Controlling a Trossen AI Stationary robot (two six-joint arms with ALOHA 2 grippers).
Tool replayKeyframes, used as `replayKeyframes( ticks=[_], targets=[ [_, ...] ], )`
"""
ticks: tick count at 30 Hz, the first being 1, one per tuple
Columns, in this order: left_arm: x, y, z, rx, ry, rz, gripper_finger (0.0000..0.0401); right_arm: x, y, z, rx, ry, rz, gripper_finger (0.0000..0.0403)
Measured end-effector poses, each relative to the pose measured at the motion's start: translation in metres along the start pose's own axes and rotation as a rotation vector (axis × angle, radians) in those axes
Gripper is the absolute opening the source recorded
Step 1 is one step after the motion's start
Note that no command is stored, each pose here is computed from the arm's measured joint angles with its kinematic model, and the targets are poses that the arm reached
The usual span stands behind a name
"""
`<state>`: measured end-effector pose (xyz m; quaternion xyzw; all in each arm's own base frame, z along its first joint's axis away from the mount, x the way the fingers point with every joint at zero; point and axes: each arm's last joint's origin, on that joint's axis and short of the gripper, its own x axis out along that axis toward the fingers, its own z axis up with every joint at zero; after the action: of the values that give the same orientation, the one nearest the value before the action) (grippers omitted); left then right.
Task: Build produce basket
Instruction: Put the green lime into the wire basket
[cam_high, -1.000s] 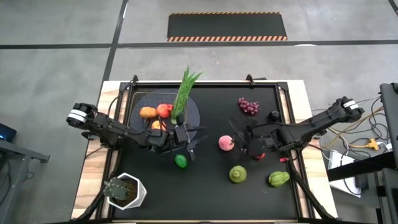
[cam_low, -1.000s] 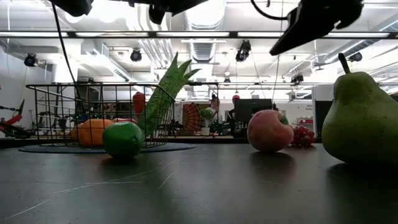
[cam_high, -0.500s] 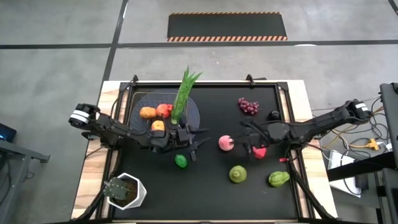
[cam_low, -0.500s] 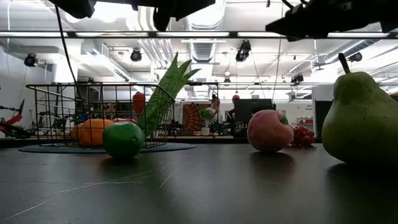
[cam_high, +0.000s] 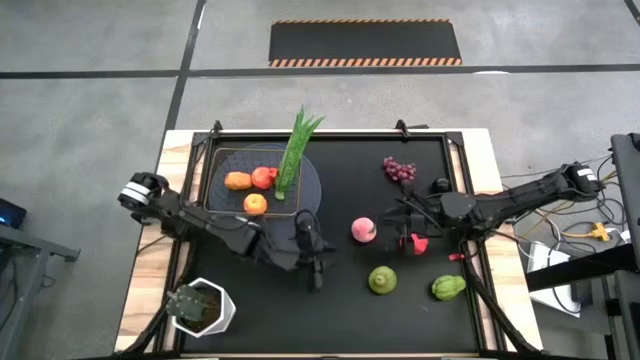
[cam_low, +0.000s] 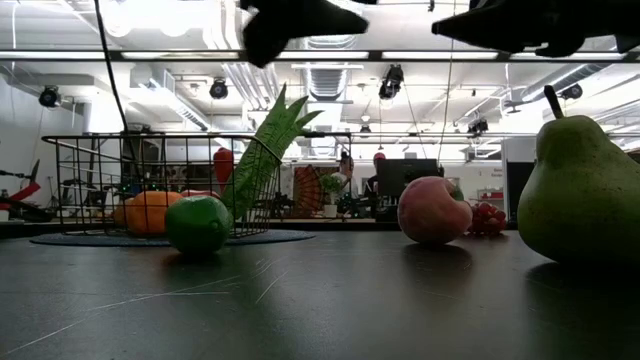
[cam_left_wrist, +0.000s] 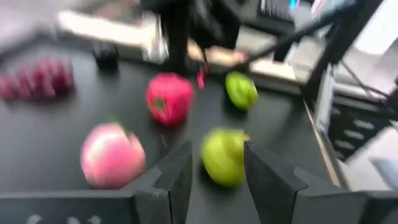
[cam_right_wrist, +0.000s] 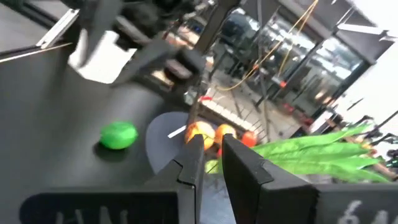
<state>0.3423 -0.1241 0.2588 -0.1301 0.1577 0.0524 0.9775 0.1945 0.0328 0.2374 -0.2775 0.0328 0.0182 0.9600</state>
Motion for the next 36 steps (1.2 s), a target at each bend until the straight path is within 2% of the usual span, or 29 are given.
replayKeyframes(
  ticks=[7,11,13,14,15,17,22,23,25,30,36],
  targets=[
    [-0.027,-0.030,0.008,-0.347,0.350,0.095,0.0111,-0.002,-0.001,0.000,-0.012,0.009,-0.008,0.0047],
    [-0.046,-0.038,0.007,-0.597,0.481,0.231,0.0100,-0.003,-0.002,0.000,-0.011,0.009,-0.008,0.0047],
    [-0.054,-0.038,0.004,-0.658,0.525,0.314,0.0093,-0.003,-0.002,0.000,-0.011,0.007,-0.009,0.0047],
    [-0.058,-0.036,0.000,-0.653,0.551,0.360,0.0089,-0.003,-0.002,0.000,-0.012,0.008,-0.009,0.0047],
    [-0.059,-0.033,-0.005,-0.622,0.579,0.403,0.0084,-0.003,-0.002,0.000,-0.013,0.008,-0.009,0.0047],
    [-0.059,-0.028,-0.014,-0.468,0.629,0.420,0.0076,-0.003,-0.002,0.000,-0.022,0.008,-0.009,0.0047],
    [-0.048,-0.028,-0.018,0.061,0.676,0.230,0.0075,-0.003,-0.002,0.000,-0.032,0.007,-0.009,0.0047],
    [-0.045,-0.026,-0.018,0.125,0.703,0.198,0.0080,-0.003,-0.002,0.000,-0.029,0.007,-0.010,0.0047],
    [-0.042,-0.020,-0.020,0.190,0.778,0.147,0.0096,-0.003,-0.002,0.000,-0.028,0.009,-0.008,0.0047],
    [-0.039,-0.004,-0.021,0.226,0.892,0.115,0.0157,-0.003,-0.001,-0.001,-0.031,0.024,0.002,0.0047],
    [-0.038,0.006,-0.034,0.485,0.950,0.036,0.0228,-0.003,-0.001,-0.001,-0.030,0.023,0.000,0.0047]
  ],
)
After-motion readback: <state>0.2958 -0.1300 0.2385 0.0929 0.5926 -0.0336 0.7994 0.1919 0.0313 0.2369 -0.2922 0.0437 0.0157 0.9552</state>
